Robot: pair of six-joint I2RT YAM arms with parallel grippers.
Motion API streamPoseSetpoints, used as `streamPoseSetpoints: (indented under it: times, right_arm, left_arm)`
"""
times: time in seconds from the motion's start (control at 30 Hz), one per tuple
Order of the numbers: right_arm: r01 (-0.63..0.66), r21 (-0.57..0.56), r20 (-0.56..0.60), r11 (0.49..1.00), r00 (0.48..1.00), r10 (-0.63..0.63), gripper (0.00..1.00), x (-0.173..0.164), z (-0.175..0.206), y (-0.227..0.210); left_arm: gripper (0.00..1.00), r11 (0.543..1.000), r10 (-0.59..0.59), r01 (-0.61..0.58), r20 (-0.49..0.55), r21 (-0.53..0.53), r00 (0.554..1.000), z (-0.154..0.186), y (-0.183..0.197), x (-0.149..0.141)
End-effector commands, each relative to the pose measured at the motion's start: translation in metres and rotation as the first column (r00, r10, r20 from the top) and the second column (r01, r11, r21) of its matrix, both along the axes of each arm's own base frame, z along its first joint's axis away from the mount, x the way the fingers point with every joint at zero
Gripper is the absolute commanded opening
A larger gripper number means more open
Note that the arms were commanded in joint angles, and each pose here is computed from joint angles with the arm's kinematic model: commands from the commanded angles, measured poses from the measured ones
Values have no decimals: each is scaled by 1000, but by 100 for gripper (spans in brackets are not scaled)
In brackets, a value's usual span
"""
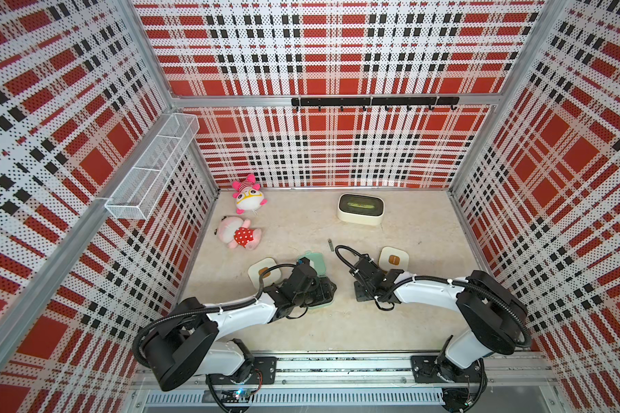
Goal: Organize nail clipper sets
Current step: Move the storage box to the center of the board, then pick up the nail clipper from the center of the board.
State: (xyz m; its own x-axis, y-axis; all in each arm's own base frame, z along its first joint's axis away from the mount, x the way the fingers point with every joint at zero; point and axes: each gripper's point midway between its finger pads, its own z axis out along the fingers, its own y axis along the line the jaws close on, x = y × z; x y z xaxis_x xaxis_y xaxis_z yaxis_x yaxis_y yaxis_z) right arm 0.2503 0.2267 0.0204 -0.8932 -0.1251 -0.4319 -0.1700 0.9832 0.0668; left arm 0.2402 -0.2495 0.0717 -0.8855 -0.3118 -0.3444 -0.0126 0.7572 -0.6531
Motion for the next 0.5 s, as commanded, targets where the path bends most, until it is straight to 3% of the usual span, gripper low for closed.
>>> streamPoseSetpoints:
  times: [0.0,0.2,0.47]
  right_arm:
    - [-4,-51,-27,999,1000,3,46,-4,-1,-5]
    - [-2,-71,-18,997,1000,1,56,7,8,2]
    - [1,-69,-45,998,999,-4,48,21,6,9]
  left_arm:
    - [80,999,31,-29,58,-37,998,33,6,21]
    - [81,997,77,-77,73,0,994,36,43,39]
    - [87,994,102,-103,22,31,995,7,72,20]
